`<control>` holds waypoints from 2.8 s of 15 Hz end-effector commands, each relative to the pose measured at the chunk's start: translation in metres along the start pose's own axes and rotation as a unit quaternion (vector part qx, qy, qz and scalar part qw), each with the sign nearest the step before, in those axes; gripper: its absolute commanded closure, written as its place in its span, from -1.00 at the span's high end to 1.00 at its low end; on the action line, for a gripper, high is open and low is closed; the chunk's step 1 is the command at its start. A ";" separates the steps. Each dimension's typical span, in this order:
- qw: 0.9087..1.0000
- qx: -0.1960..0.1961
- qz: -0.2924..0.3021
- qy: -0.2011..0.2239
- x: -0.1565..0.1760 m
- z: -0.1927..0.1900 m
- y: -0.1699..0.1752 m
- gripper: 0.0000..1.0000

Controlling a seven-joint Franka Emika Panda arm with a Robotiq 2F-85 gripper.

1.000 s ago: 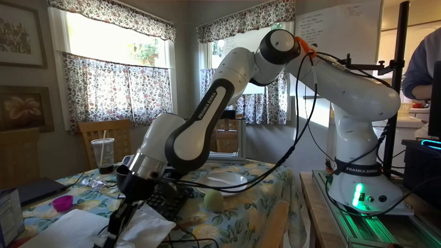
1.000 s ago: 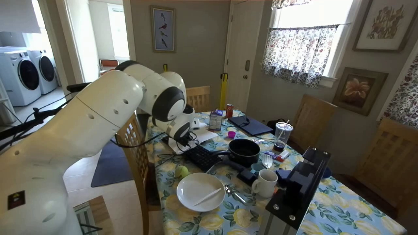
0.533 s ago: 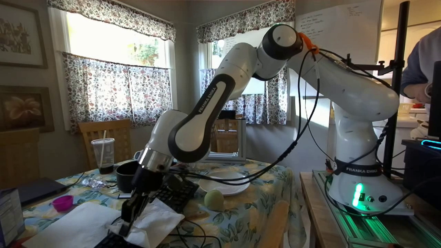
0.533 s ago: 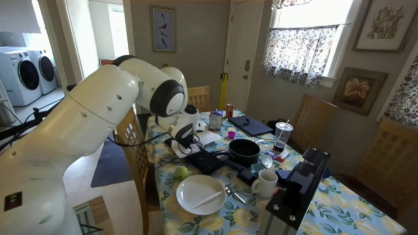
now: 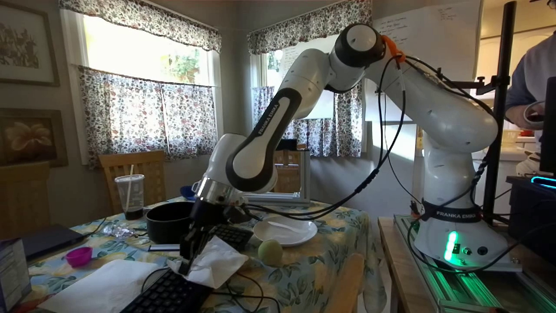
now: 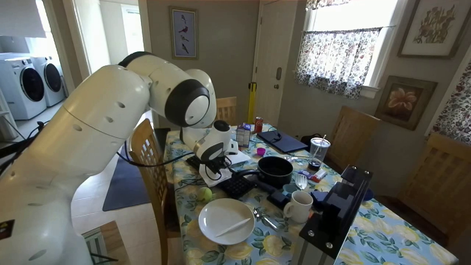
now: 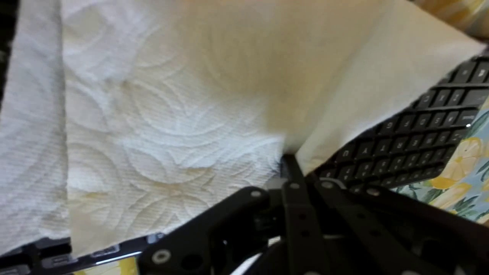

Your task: Use the paper towel to wipe the keyboard

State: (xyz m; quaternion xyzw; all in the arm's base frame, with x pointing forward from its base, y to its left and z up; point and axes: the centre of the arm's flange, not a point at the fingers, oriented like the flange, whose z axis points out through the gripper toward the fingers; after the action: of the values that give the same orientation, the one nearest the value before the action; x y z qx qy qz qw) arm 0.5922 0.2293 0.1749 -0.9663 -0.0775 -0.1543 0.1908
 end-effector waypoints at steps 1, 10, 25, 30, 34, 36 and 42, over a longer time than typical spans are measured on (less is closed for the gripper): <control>1.000 -0.014 0.024 -0.014 -0.021 -0.019 0.022 -1.00; 1.000 0.027 0.002 -0.012 -0.020 -0.006 0.014 -1.00; 0.993 0.080 -0.078 -0.044 0.010 0.054 -0.042 -1.00; 0.987 0.096 -0.111 -0.061 0.012 0.073 -0.071 -1.00; 0.983 0.115 -0.130 -0.060 0.014 0.083 -0.087 -1.00; 0.982 0.120 -0.135 -0.056 0.016 0.083 -0.088 -1.00; 0.987 0.081 -0.132 -0.048 0.022 0.066 -0.076 -1.00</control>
State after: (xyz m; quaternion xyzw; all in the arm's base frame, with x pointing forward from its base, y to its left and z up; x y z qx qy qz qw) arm 0.6067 0.3391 0.1570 -0.9276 -0.2308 -0.1240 0.2663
